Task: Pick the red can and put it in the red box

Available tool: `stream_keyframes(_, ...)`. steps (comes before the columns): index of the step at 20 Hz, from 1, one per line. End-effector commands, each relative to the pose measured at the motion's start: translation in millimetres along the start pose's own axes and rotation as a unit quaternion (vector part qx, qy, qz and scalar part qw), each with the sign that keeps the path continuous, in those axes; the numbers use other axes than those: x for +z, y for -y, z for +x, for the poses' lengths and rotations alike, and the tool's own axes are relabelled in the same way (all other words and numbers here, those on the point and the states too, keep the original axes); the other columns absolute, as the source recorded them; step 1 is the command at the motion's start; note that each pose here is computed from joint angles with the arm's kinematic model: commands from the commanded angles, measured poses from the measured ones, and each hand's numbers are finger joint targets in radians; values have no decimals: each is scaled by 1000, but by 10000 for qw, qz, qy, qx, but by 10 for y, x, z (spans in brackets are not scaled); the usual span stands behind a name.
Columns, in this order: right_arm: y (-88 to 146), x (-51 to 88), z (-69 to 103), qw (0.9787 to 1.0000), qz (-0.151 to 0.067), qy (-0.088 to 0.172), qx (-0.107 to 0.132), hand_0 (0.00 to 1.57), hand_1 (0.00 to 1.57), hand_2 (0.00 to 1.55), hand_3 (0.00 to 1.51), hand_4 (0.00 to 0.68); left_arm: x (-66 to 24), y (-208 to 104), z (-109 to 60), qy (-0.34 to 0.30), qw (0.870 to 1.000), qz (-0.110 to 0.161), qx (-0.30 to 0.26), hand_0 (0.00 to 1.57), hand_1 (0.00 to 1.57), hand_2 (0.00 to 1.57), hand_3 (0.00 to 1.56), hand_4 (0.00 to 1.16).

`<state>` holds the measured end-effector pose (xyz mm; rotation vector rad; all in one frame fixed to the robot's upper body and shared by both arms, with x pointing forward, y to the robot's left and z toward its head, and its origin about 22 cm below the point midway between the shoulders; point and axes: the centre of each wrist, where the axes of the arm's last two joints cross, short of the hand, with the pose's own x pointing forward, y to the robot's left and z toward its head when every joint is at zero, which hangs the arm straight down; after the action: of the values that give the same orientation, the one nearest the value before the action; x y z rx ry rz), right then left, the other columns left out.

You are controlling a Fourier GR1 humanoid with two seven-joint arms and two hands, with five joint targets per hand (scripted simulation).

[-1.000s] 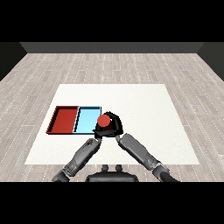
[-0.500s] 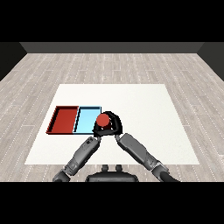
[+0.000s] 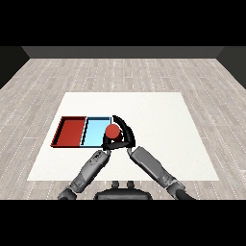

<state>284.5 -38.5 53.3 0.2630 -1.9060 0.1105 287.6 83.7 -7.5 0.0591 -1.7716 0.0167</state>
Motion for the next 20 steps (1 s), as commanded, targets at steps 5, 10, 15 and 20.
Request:
stream_keyframes(5,208,238,-110,9995,-229,210,-43,0,0,0,0,0,-131,-148,-101,-99,9998,65,174,1571,1571,1571,1507,1144)
stream_keyframes(10,604,159,387,9959,-649,637,19,0,0,0,0,0,-76,-253,-194,-196,9996,194,-102,1571,1571,1571,1486,1129)
stream_keyframes(15,969,261,503,9931,-844,808,44,0,0,0,0,0,-20,-659,-217,116,9971,489,-575,1571,1571,1571,1483,1140)
stream_keyframes(20,1492,782,287,9896,-1356,361,330,0,0,0,0,0,-320,-1281,25,174,9884,790,-1283,1571,1571,1569,1467,1130)
